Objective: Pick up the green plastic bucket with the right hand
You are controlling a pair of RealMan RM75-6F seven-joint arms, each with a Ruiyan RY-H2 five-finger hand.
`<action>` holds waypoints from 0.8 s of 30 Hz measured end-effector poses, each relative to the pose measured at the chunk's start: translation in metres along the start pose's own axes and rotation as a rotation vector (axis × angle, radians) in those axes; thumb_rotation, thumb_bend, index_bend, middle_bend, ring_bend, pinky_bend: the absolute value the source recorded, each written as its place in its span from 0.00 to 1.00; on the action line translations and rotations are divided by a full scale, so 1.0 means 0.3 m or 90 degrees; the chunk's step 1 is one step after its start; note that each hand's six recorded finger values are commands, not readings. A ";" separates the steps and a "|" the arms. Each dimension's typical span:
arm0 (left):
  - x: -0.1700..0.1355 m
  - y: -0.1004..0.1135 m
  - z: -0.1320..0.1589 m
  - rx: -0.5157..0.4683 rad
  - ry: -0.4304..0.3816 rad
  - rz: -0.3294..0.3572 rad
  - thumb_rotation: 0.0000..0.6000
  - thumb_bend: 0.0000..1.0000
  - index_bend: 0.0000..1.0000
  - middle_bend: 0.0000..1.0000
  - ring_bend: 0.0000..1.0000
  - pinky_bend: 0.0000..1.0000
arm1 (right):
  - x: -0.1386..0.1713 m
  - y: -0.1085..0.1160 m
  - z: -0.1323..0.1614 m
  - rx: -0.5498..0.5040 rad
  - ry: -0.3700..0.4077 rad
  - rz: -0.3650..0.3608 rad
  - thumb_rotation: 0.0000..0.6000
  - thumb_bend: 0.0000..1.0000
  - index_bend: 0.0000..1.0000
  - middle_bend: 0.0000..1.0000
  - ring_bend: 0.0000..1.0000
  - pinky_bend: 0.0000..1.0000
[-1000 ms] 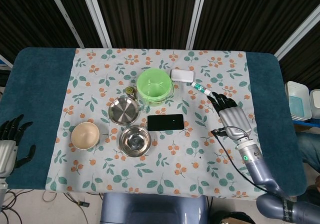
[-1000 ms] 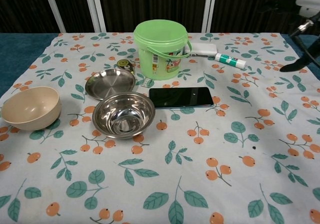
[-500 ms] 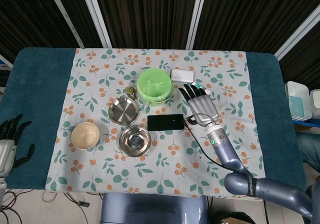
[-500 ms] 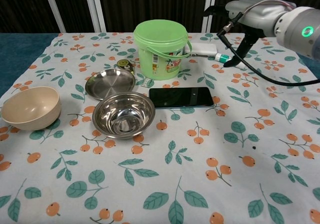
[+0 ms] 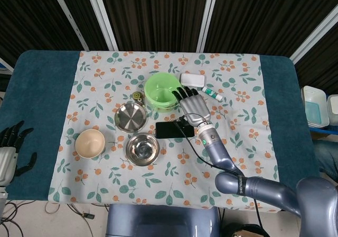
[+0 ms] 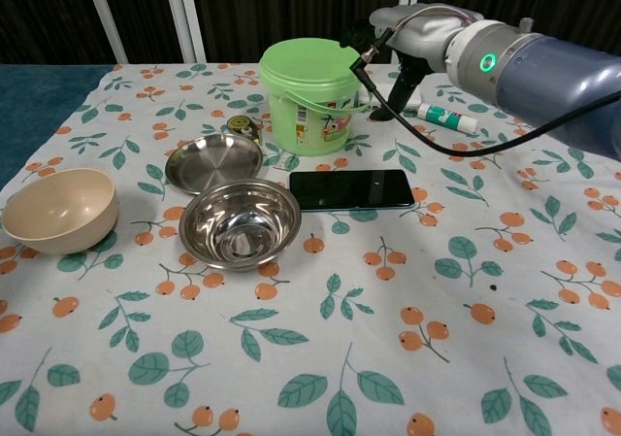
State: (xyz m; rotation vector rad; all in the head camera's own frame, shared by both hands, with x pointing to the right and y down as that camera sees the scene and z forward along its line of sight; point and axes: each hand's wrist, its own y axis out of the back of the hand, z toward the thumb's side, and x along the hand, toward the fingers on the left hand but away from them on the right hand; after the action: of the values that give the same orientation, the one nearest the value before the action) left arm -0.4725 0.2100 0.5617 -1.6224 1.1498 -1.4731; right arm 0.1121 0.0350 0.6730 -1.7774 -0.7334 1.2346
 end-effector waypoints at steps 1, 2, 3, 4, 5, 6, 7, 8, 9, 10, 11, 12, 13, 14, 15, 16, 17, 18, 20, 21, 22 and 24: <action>0.000 -0.001 -0.001 0.000 0.001 -0.001 1.00 0.40 0.14 0.00 0.00 0.00 | -0.007 -0.001 0.007 -0.005 0.000 0.001 1.00 0.28 0.16 0.15 0.15 0.19; 0.001 -0.001 -0.001 0.000 0.001 -0.001 1.00 0.40 0.14 0.00 0.00 0.00 | -0.014 -0.001 0.015 -0.011 0.000 0.002 1.00 0.28 0.17 0.15 0.15 0.19; 0.002 -0.002 -0.002 0.000 0.003 -0.002 1.00 0.40 0.14 0.00 0.00 0.00 | -0.022 -0.002 0.026 -0.022 0.001 0.005 1.00 0.28 0.17 0.16 0.16 0.19; 0.003 -0.002 -0.003 -0.001 0.004 -0.002 1.00 0.40 0.14 0.00 0.00 0.00 | -0.031 -0.004 0.037 -0.030 0.003 0.007 1.00 0.29 0.17 0.16 0.16 0.19; 0.004 -0.002 -0.004 -0.002 0.006 -0.002 1.00 0.40 0.14 0.00 0.00 0.00 | -0.035 -0.005 0.042 -0.034 0.004 0.008 1.00 0.29 0.17 0.16 0.16 0.19; 0.006 -0.002 -0.005 -0.002 0.008 -0.003 1.00 0.40 0.14 0.00 0.00 0.00 | -0.041 -0.009 0.051 -0.038 0.006 0.010 1.00 0.29 0.17 0.17 0.16 0.20; 0.007 -0.002 -0.005 -0.003 0.009 -0.003 1.00 0.40 0.14 0.00 0.00 0.00 | -0.044 -0.011 0.055 -0.038 0.007 0.011 1.00 0.29 0.18 0.17 0.17 0.20; 0.008 -0.003 -0.005 -0.004 0.010 -0.004 1.00 0.40 0.14 0.00 0.00 0.00 | -0.048 -0.013 0.058 -0.038 0.008 0.012 1.00 0.30 0.18 0.18 0.18 0.21; 0.010 -0.004 -0.006 -0.005 0.012 -0.006 1.00 0.40 0.14 0.00 0.00 0.00 | -0.053 -0.017 0.063 -0.039 0.009 0.013 1.00 0.30 0.19 0.19 0.19 0.21; 0.011 -0.005 -0.006 -0.005 0.013 -0.007 1.00 0.40 0.14 0.00 0.00 0.00 | -0.057 -0.019 0.068 -0.041 0.010 0.013 1.00 0.31 0.19 0.19 0.19 0.21; 0.011 -0.005 -0.006 -0.005 0.013 -0.008 1.00 0.40 0.14 0.00 0.00 0.00 | -0.061 -0.021 0.074 -0.043 0.011 0.012 1.00 0.31 0.20 0.20 0.20 0.21; 0.010 -0.006 -0.007 -0.005 0.014 -0.009 1.00 0.40 0.14 0.00 0.00 0.00 | -0.065 -0.024 0.080 -0.044 0.013 0.011 1.00 0.31 0.20 0.20 0.20 0.21; 0.010 -0.007 -0.007 -0.006 0.014 -0.010 1.00 0.40 0.14 0.00 0.00 0.00 | -0.069 -0.026 0.084 -0.044 0.014 0.010 1.00 0.31 0.21 0.21 0.21 0.21; 0.010 -0.007 -0.007 -0.006 0.015 -0.010 1.00 0.40 0.14 0.00 0.00 0.00 | -0.072 -0.029 0.088 -0.044 0.015 0.010 1.00 0.31 0.22 0.21 0.21 0.21; 0.010 -0.007 -0.007 -0.007 0.015 -0.011 1.00 0.40 0.14 0.00 0.00 0.00 | -0.077 -0.034 0.095 -0.045 0.017 0.011 1.00 0.31 0.23 0.22 0.22 0.21; 0.011 -0.007 -0.007 -0.007 0.015 -0.011 1.00 0.40 0.14 0.00 0.00 0.00 | -0.081 -0.039 0.101 -0.045 0.019 0.012 1.00 0.31 0.24 0.22 0.22 0.21; 0.011 -0.007 -0.007 -0.008 0.016 -0.011 1.00 0.40 0.14 0.00 0.00 0.00 | -0.084 -0.043 0.108 -0.045 0.021 0.013 1.00 0.31 0.24 0.23 0.23 0.21; 0.012 -0.007 -0.007 -0.009 0.017 -0.011 1.00 0.40 0.14 0.00 0.00 0.00 | -0.089 -0.048 0.117 -0.045 0.024 0.014 1.00 0.31 0.24 0.23 0.23 0.21; 0.012 -0.007 -0.006 -0.010 0.018 -0.012 1.00 0.40 0.14 0.00 0.00 0.00 | -0.096 -0.054 0.129 -0.044 0.028 0.015 1.00 0.31 0.25 0.25 0.25 0.21; 0.013 -0.007 -0.006 -0.010 0.018 -0.012 1.00 0.40 0.14 0.00 0.00 0.00 | -0.101 -0.058 0.135 -0.043 0.031 0.015 1.00 0.31 0.25 0.25 0.25 0.21; 0.014 -0.007 -0.007 -0.010 0.019 -0.012 1.00 0.40 0.14 0.00 0.00 0.00 | -0.104 -0.062 0.140 -0.042 0.032 0.016 1.00 0.31 0.24 0.25 0.25 0.21; 0.014 -0.007 -0.007 -0.011 0.021 -0.013 1.00 0.40 0.14 0.00 0.00 0.00 | -0.115 -0.073 0.146 -0.040 0.033 0.020 1.00 0.32 0.24 0.26 0.27 0.21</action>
State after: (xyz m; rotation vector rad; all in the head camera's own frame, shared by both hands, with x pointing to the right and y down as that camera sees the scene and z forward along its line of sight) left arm -0.4744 0.2070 0.5656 -1.6326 1.1702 -1.5114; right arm 0.0589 0.0306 0.7002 -1.8710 -0.7237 1.1937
